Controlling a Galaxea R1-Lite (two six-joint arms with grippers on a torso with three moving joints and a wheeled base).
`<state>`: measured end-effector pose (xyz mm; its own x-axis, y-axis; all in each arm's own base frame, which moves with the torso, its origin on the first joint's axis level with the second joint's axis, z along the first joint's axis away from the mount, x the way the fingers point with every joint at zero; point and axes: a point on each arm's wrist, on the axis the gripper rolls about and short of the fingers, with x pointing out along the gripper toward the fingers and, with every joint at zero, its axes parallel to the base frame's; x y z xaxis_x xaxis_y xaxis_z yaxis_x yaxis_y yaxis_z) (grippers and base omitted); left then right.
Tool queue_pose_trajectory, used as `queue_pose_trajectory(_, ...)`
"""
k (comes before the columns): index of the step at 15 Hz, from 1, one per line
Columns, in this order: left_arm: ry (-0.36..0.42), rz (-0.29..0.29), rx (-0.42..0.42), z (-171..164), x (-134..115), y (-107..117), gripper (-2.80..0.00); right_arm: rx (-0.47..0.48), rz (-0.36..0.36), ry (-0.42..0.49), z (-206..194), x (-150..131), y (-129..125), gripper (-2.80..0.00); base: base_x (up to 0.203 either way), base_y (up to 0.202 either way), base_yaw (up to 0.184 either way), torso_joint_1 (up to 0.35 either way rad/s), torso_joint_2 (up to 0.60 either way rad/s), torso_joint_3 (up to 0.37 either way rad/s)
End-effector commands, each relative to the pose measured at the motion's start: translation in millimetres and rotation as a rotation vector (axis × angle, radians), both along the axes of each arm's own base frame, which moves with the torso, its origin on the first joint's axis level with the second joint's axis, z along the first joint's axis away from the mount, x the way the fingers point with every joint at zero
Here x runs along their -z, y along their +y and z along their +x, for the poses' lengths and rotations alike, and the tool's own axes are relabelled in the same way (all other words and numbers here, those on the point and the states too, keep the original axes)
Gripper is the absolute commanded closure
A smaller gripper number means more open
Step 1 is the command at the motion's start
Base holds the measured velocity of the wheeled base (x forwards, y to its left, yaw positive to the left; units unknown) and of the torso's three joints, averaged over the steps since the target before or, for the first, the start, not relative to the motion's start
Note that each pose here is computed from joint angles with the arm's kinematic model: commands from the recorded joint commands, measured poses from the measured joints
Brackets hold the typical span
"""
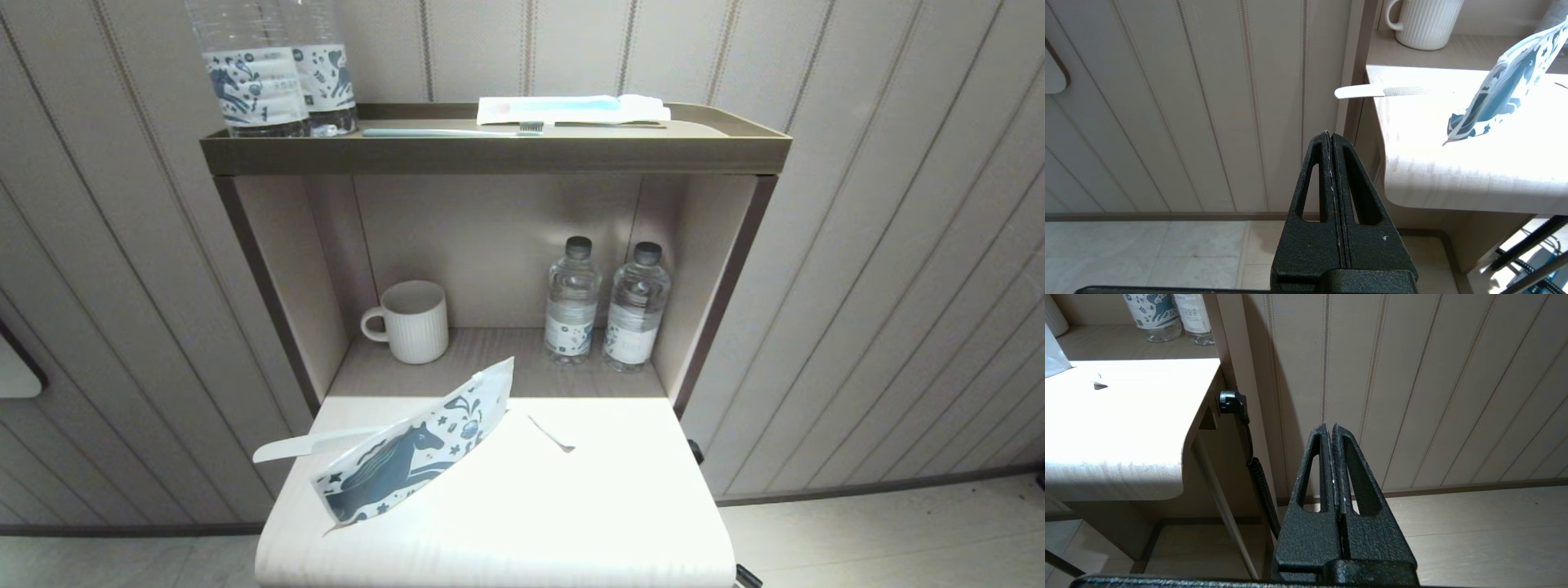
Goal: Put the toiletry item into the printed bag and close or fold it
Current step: Pick up the storage bag
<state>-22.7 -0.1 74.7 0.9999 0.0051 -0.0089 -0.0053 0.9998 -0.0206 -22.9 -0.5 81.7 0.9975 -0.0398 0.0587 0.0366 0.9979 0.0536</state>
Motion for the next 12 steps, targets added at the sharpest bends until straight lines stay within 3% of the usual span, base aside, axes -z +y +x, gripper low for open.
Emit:
queue_pose_trajectory(1,0.000,-0.001,-0.001,0.0,0.0,0.0,0.00,0.000,0.000,0.000,0.1,-0.2,0.0,0.00,0.000,0.000,0.000,0.000,0.00,0.000)
queue_pose_trajectory(9,-0.003,0.019,-0.001,-0.4,-0.8,0.0,0.00,-0.001,0.000,0.002,0.1,0.0,0.0,0.00,0.000,0.000,0.000,0.000,0.00,0.000)
queue_pose_trajectory(12,-0.058,0.029,0.011,-9.7,-35.0,-0.3,0.00,-0.001,0.000,0.002,0.1,0.0,0.0,0.00,0.000,0.000,0.000,0.000,0.00,0.000)
